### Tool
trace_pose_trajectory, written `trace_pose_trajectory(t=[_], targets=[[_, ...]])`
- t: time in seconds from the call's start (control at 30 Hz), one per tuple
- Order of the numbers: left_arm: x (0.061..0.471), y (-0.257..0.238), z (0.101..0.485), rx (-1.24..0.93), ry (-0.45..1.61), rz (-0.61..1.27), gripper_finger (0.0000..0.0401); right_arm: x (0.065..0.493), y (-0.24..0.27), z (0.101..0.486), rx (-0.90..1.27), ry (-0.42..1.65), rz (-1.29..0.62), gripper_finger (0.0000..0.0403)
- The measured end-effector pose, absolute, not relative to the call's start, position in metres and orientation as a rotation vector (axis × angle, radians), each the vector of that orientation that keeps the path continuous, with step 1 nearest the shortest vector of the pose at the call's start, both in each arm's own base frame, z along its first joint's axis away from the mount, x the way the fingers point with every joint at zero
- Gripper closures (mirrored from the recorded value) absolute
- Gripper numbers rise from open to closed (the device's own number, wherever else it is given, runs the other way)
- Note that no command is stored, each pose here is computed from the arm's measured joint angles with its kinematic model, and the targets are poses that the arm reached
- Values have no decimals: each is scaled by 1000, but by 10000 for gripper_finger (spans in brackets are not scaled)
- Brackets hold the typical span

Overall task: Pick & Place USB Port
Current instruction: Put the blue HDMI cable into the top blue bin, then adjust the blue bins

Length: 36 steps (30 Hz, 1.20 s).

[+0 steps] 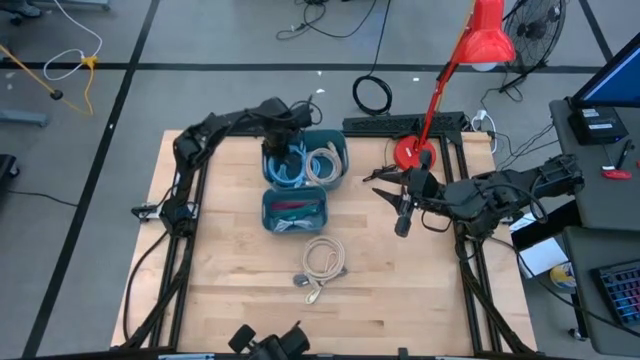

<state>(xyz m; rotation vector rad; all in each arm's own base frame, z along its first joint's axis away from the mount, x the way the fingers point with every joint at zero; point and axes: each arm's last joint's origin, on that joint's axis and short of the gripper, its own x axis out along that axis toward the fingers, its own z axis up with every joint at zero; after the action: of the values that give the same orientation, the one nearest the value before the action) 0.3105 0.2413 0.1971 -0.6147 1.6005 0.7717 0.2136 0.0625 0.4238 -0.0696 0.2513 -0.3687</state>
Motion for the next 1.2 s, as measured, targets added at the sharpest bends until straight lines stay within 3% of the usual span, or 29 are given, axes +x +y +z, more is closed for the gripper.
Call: trace_pose_trajectory(t=[0.23, 0.53, 0.63, 0.73, 0.93, 1.2], targets=[[323, 241, 217, -482, 1524, 849, 285, 214, 62, 424, -70, 251, -369, 274], [329, 246, 251, -495, 1438, 857, 262, 214, 62, 424, -72, 252, -369, 273], [331, 245, 270, -529, 1396, 810, 270, 214, 62, 424, -73, 252, -371, 273], [332, 233, 297, -639, 1312, 629, 293, 214, 61, 424, -73, 252, -374, 273], [343, 155, 342, -535, 1260, 397, 390, 212, 61, 424, -86, 258, -373, 273], [361, 40, 358, -359, 1263, 313, 397, 209, 48, 426, -77, 260, -422, 273]])
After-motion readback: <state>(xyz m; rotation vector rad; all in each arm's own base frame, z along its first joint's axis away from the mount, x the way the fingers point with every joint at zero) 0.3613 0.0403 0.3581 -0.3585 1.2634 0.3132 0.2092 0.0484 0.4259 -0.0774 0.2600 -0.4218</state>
